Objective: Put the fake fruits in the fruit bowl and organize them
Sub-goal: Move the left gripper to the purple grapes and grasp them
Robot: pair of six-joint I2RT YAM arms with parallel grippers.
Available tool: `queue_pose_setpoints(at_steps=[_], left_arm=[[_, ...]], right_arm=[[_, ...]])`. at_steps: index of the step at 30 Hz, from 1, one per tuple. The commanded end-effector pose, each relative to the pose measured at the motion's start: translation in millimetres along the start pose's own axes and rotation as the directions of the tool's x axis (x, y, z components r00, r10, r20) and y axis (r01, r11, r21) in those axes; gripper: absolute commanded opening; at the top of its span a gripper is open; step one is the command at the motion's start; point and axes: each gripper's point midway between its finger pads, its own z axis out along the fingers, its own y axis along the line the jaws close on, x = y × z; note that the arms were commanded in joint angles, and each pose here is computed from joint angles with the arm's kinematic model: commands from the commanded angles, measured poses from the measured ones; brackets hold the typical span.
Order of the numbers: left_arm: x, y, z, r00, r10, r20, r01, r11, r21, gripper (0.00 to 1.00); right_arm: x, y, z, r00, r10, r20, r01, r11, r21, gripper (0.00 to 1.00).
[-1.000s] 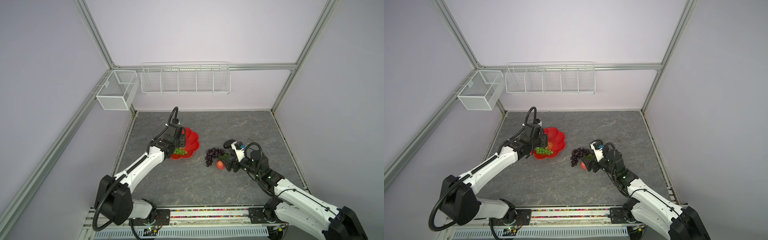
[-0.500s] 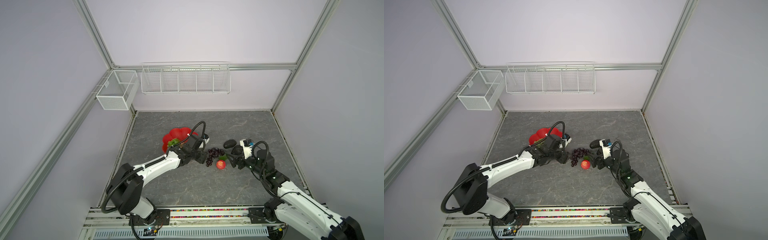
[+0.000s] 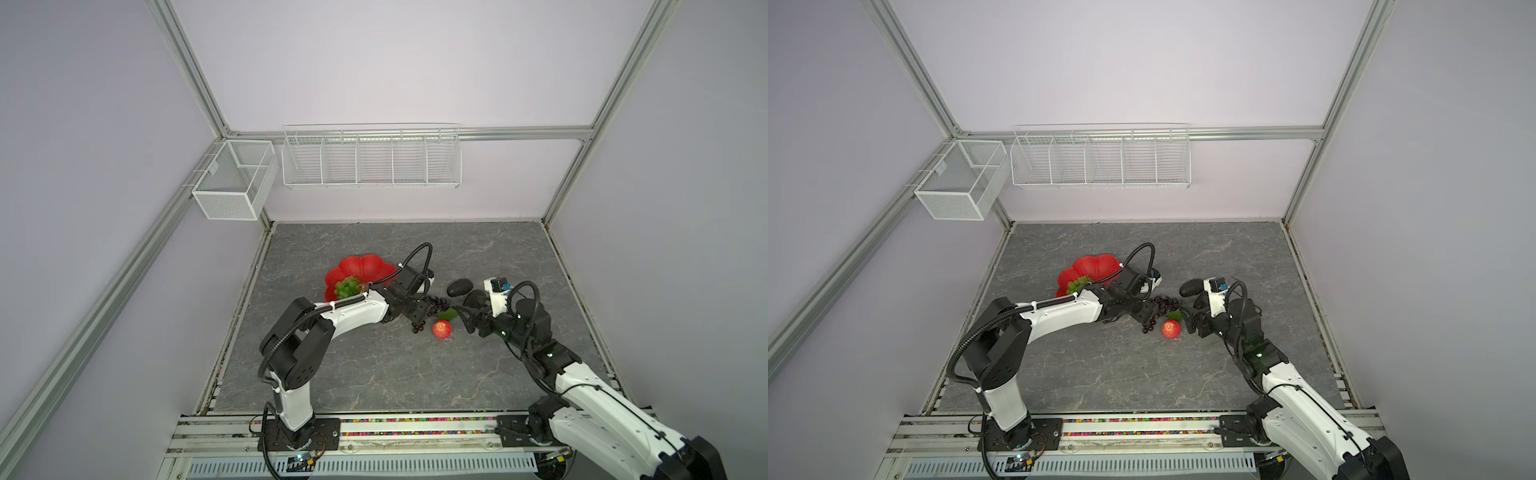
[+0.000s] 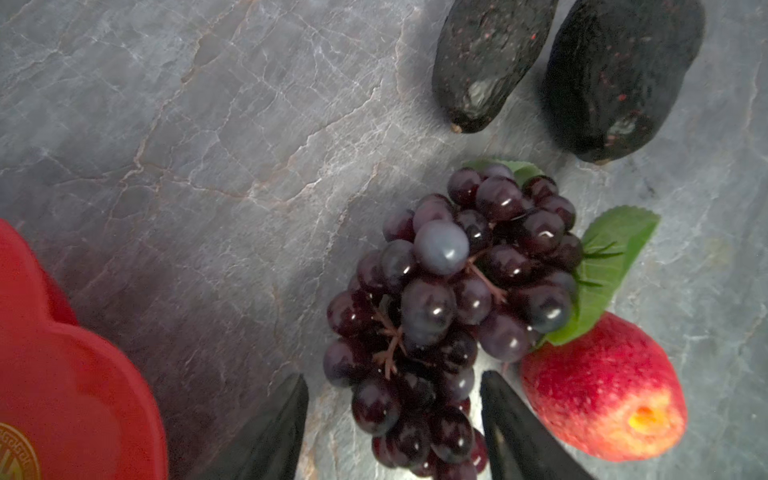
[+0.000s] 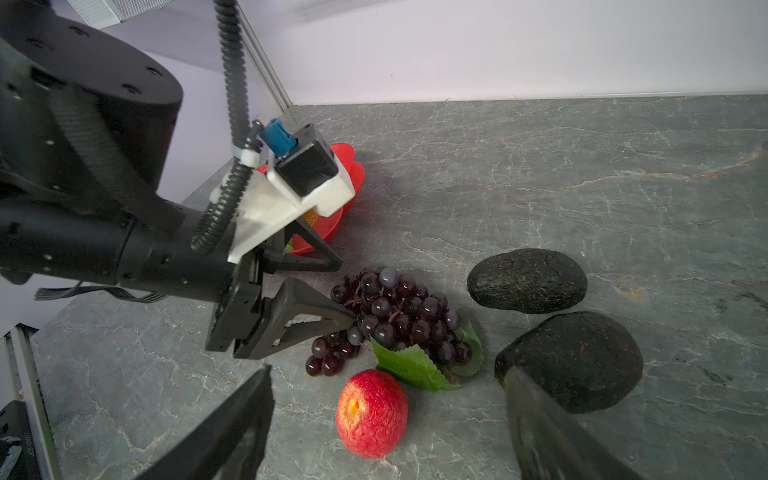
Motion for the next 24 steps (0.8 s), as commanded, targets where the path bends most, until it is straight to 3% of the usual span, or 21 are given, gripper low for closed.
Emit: queue_pose_setpoints(at_steps=[1,8,15,22,24], left_arm=[[-7,1,8,0.999,0.038,0.004,-0.038,0.999,-0.019,0.67],[-5,-3,29,0.998,0.059,-0.009,-0.059,0.998,0.007,0.67],[-8,-9,43,0.998,0.057,-0.005,-0.057,0.997,0.043,0.60],[-8,-19,46,0.998,0.066,0.018,-0.068,0.993,0.098,0.32],[-10,-21,43,0.998,0.062,0.025,-0.064,0.992,0.112,0.16]], right_arm=[[3,0,1,1.000,0.018,-0.006,-0.018,1.000,-0.012,0.88],[4,0,3,1.000,0.018,-0.011,-0.018,1.000,-0.015,0.88],[2,0,0,1.000,0.016,0.002,-0.016,1.000,-0.015,0.88],[2,0,0,1.000,0.017,-0.002,-0.017,1.000,-0.015,0.88],[1,-1,-2,1.000,0.017,0.005,-0.017,1.000,-0.011,0.89]])
